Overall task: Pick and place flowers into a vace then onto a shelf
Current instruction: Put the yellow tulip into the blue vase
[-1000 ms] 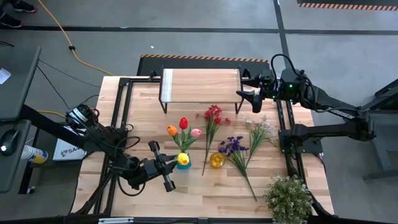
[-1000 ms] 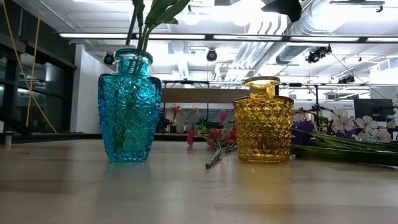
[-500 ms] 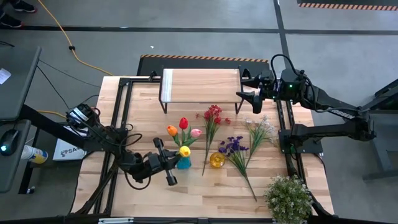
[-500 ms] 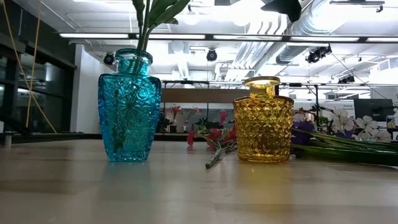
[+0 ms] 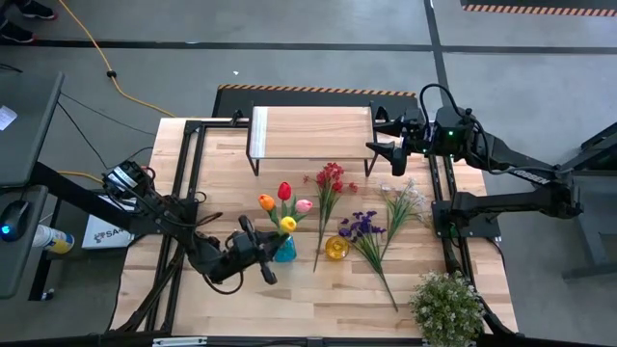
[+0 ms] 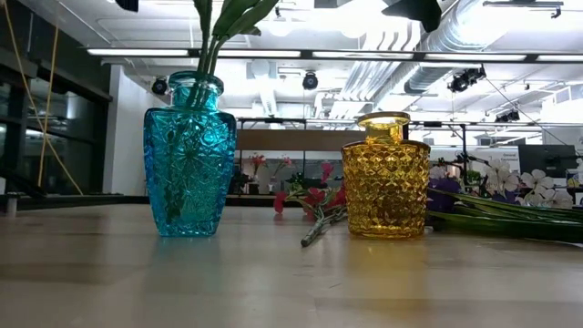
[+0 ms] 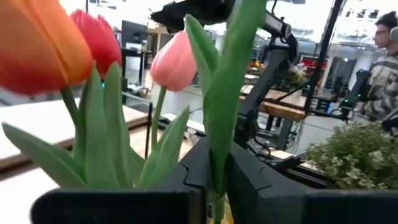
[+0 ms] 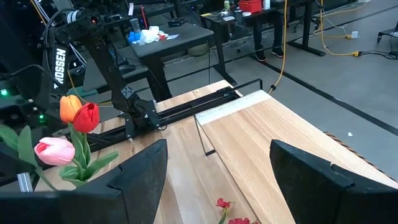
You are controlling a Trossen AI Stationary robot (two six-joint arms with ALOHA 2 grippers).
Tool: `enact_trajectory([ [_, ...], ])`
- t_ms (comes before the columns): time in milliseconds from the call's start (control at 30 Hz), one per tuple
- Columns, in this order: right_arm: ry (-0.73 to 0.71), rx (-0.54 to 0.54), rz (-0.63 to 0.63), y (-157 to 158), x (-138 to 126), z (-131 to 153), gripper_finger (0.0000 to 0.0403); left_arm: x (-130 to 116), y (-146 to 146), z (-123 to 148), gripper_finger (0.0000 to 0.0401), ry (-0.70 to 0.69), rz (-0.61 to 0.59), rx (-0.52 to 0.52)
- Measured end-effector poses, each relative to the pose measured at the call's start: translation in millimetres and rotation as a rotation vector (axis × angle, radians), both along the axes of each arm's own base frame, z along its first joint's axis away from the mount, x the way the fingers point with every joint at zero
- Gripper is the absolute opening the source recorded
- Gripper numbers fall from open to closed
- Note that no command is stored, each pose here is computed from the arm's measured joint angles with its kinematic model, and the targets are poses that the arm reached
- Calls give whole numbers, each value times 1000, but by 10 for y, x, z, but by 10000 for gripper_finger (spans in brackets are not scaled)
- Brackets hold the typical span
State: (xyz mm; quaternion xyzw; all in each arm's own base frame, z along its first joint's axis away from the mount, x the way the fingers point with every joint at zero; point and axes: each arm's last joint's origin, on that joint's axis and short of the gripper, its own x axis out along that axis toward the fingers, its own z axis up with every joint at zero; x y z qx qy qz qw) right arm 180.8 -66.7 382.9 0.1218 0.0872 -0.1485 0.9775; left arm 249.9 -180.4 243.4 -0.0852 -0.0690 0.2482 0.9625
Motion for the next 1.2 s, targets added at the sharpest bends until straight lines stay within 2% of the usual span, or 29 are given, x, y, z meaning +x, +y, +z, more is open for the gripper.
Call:
enact_trajectory([
  [167,0,0,0,0,0,0,273,3,-5,-13,87,-15,-13,-36],
  [500,0,0,1,0,0,0,273,-83,-122,-10,83,-20,-71,-41],
  [633,0,0,1,0,0,0,273,-115,-146,-13,83,-24,-46,-68],
  [1000,0,0,0,0,0,0,273,-106,-147,-53,84,17,-38,-29],
  [1200,0,0,1,0,0,0,273,-98,-156,-124,116,69,-42,4],
])
